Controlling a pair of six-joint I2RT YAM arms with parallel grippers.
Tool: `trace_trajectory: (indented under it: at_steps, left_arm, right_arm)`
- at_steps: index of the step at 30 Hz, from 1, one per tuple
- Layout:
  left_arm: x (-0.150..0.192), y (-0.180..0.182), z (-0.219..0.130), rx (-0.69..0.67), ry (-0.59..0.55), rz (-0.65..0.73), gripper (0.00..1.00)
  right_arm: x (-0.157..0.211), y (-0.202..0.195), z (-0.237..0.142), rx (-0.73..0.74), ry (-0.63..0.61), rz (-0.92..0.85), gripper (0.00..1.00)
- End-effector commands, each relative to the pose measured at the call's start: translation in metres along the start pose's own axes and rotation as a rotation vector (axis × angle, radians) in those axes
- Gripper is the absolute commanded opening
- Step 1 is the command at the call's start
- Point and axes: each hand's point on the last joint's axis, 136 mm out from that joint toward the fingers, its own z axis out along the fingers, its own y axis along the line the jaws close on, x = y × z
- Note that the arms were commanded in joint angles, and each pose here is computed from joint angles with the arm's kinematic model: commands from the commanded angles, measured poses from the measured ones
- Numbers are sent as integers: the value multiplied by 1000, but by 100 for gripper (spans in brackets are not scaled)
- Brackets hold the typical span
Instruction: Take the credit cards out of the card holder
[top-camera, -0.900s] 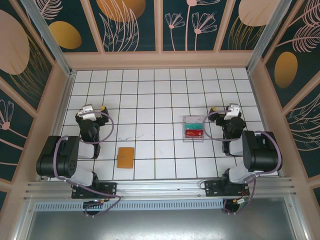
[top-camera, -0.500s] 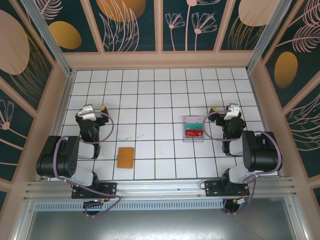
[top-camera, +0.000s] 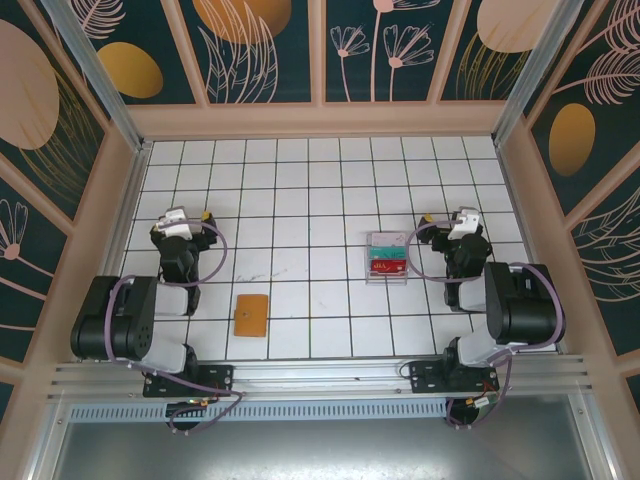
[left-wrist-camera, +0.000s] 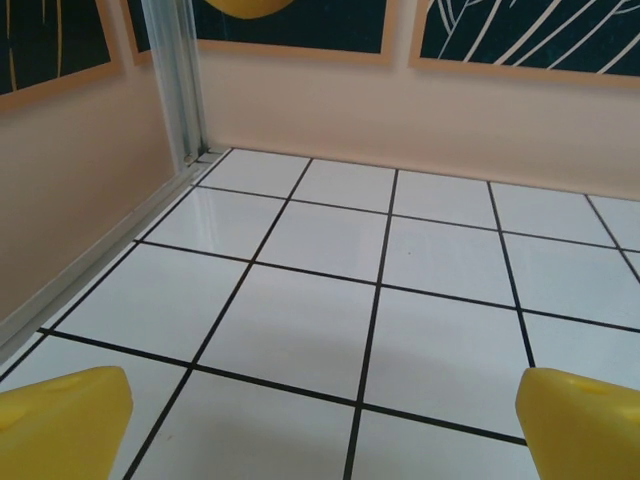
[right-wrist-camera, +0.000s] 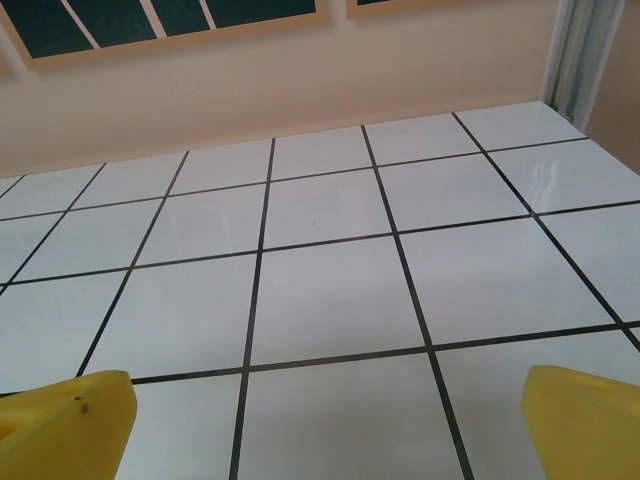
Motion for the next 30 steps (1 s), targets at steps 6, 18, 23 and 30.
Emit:
trace_trajectory:
  at_steps: [6, 18, 23, 30]
  left_arm:
    - [-97, 5, 3, -124, 98, -271, 99]
    - [-88, -40, -45, 109, 376, -466, 86]
    - [-46, -52, -72, 125, 551, -495, 74]
    - [7, -79, -113, 132, 765, -406, 63]
  right_arm:
    - [-73, -13, -11, 85, -79, 176, 99]
    - [-112, 25, -14, 21, 149, 476, 99]
    - [-102, 83, -23, -72, 231, 380, 99]
    - [-76, 156, -45, -193, 335, 282, 99]
